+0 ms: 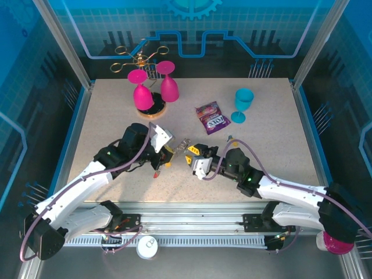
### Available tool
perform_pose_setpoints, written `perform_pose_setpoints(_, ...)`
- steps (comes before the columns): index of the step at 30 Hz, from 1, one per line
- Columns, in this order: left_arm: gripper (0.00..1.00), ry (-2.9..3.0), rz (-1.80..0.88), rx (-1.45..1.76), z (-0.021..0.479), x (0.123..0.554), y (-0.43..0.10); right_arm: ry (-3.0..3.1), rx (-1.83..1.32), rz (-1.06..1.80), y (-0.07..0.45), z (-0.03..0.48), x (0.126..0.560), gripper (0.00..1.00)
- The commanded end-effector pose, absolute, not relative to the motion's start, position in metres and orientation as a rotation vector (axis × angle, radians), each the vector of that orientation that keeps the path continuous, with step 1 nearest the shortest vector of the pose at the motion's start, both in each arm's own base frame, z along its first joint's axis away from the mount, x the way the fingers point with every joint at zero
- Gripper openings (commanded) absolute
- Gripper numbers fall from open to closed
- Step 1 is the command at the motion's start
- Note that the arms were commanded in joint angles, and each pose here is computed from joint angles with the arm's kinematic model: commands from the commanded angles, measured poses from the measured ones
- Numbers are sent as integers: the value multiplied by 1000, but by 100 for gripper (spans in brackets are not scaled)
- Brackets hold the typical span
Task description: Put the keys on the keyring
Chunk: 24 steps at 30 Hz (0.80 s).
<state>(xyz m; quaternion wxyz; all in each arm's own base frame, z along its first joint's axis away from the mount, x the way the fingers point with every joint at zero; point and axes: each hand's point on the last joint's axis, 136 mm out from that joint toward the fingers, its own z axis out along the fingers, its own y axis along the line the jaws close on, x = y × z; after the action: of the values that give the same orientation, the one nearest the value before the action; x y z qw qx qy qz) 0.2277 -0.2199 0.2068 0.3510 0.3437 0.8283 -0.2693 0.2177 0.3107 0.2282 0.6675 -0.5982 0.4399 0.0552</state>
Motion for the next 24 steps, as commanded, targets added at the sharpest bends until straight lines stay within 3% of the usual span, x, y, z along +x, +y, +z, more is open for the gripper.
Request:
perform_pose_setpoints(1, 0, 2135, -771, 879, 225, 226, -228, 810, -1343, 42, 326, 260, 216, 35)
perform_pose_setpoints(24, 0, 2174, -806, 952, 219, 217, -231, 725, -1502, -154, 339, 230, 230, 28)
